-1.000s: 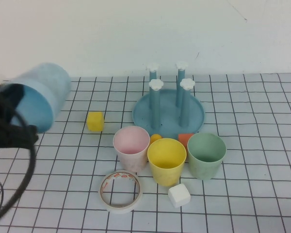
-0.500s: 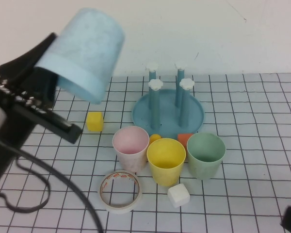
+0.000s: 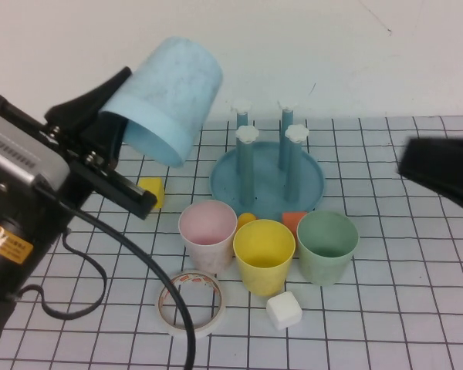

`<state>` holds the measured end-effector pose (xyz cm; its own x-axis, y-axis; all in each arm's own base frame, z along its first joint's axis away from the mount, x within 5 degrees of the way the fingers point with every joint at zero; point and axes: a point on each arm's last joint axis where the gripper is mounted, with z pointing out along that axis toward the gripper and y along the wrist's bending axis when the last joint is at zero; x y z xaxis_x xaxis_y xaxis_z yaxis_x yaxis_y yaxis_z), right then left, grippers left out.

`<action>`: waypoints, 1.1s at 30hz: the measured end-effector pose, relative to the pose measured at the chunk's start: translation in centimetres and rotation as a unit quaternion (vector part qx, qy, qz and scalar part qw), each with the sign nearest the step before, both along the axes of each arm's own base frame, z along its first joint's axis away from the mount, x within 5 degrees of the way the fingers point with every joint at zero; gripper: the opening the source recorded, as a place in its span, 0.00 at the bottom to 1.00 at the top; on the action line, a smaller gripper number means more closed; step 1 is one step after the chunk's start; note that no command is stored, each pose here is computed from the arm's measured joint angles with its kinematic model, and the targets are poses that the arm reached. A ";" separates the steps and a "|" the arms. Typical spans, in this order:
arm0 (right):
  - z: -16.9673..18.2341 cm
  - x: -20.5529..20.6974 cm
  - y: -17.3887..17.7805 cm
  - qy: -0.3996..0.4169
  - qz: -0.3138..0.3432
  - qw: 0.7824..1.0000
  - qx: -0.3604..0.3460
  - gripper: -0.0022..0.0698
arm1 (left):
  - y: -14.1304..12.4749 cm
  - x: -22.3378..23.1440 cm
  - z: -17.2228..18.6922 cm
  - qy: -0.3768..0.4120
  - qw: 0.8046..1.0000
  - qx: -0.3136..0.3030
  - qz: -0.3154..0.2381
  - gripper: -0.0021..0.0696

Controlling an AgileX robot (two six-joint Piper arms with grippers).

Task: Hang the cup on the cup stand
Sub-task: Adjust the cup with two arms

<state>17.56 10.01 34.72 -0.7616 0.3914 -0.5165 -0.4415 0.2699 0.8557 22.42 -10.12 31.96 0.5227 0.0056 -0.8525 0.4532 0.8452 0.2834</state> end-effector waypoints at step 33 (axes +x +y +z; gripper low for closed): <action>2.9 13.9 15.8 -0.009 0.118 0.993 0.005 0.96 | 0.6 0.3 0.2 0.036 0.996 -0.076 0.000 0.04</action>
